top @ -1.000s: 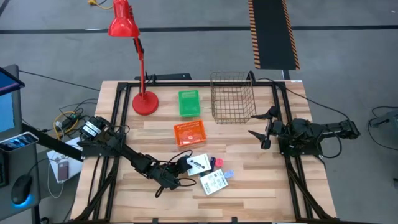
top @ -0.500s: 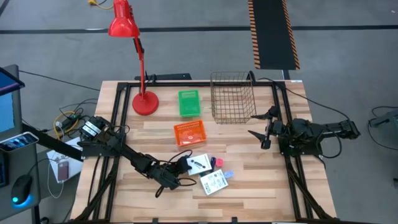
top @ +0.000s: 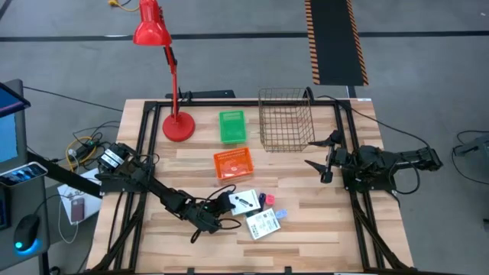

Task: Pick and place items into bin
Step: Put the top white box into the orange bin

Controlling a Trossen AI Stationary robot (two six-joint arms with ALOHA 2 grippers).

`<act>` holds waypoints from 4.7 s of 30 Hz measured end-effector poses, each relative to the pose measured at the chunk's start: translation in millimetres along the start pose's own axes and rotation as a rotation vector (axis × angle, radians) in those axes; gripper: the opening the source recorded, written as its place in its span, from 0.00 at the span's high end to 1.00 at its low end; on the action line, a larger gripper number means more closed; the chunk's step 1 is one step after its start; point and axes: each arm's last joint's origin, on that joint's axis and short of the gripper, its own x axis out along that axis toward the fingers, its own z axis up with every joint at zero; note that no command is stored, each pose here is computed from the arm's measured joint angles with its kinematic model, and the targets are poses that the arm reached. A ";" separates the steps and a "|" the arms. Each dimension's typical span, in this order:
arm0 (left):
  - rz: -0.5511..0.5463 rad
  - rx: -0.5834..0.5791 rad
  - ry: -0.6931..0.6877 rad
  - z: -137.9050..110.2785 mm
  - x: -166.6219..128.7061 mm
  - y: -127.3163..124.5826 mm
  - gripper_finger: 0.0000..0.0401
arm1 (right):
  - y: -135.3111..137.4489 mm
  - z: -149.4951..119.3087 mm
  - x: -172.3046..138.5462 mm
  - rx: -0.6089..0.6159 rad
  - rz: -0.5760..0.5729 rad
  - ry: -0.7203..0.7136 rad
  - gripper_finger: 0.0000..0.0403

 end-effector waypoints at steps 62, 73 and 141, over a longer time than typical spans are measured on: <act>0.368 -0.022 0.198 -1.7 -76.9 50.5 0.84 | 0.0 -0.1 0.0 0.000 0.000 0.001 0.21; 0.285 -0.063 0.221 -49.4 -81.1 78.6 0.84 | 0.0 -0.1 0.0 0.000 0.000 0.001 0.21; 0.044 0.004 0.290 -98.9 -55.7 83.0 0.75 | 0.1 -0.1 0.0 0.000 0.000 0.001 0.21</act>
